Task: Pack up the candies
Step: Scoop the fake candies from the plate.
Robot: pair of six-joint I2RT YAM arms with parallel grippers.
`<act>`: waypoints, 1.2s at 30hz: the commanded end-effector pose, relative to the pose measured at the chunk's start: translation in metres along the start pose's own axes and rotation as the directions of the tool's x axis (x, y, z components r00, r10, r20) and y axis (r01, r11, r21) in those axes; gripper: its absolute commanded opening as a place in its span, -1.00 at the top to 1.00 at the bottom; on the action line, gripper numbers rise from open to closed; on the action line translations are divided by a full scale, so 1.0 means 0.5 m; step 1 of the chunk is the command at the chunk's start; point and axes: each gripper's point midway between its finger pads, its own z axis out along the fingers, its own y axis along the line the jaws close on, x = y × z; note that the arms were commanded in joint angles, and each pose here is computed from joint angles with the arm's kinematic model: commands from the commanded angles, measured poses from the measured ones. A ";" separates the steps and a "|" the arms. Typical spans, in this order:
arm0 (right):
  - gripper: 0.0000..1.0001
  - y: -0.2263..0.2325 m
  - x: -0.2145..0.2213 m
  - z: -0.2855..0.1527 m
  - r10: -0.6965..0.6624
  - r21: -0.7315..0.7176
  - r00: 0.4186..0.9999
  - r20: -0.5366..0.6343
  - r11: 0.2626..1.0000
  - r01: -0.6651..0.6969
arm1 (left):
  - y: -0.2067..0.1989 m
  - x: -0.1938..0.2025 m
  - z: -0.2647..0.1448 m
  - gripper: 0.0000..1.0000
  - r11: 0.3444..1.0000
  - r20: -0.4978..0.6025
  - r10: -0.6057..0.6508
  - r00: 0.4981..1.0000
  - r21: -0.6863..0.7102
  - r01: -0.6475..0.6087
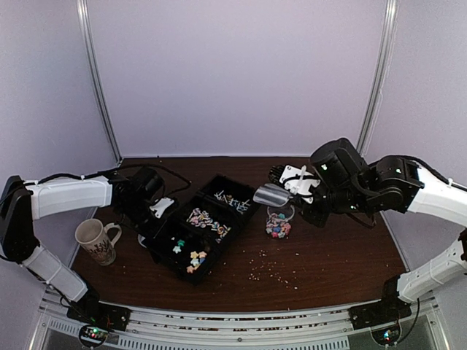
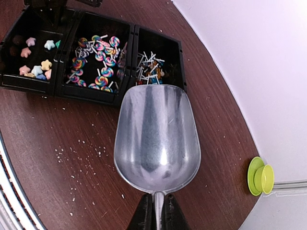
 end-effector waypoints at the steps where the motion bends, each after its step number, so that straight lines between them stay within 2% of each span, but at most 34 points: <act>1: 1.00 0.002 -0.032 0.000 0.011 0.023 0.998 0.060 1.000 -0.013 | -0.076 -0.103 -0.038 1.00 0.964 0.186 -0.011 0.982 0.261 -0.038; 4: 1.00 0.014 -0.052 -0.009 0.028 0.004 0.995 0.095 1.000 -0.029 | -0.099 -0.097 -0.029 1.00 0.907 0.143 -0.076 0.987 0.421 0.009; 6: 1.00 0.015 -0.067 -0.018 0.039 -0.002 0.992 0.121 0.999 -0.039 | -0.119 -0.091 -0.018 1.00 0.835 0.089 -0.128 0.988 0.548 0.059; 8: 1.00 0.017 -0.079 -0.027 0.045 -0.009 0.989 0.138 0.999 -0.044 | -0.133 -0.089 -0.008 1.00 0.787 0.052 -0.150 0.987 0.611 0.087; 9: 1.00 0.016 -0.084 -0.031 0.047 -0.010 0.988 0.147 0.999 -0.046 | -0.133 -0.086 -0.004 1.00 0.784 0.040 -0.153 0.987 0.613 0.097; 15: 1.00 0.030 -0.097 -0.035 0.038 -0.036 0.989 0.143 0.999 -0.033 | -0.114 -0.087 -0.010 1.00 0.837 0.069 -0.130 0.989 0.543 0.072; 22: 1.00 0.059 -0.075 0.005 -0.029 -0.060 0.999 -0.013 0.998 0.028 | -0.036 -0.097 -0.020 1.00 0.968 0.148 -0.075 0.986 0.250 0.036; 30: 1.00 0.095 -0.072 0.055 -0.113 -0.066 0.982 -0.149 0.992 0.105 | -0.034 -0.092 -0.027 1.00 0.997 0.158 0.050 0.986 0.050 -0.059; 36: 1.00 0.140 -0.077 0.106 -0.201 -0.083 0.949 -0.243 0.979 0.187 | -0.047 -0.090 -0.029 1.00 0.995 0.160 0.090 0.983 0.022 -0.095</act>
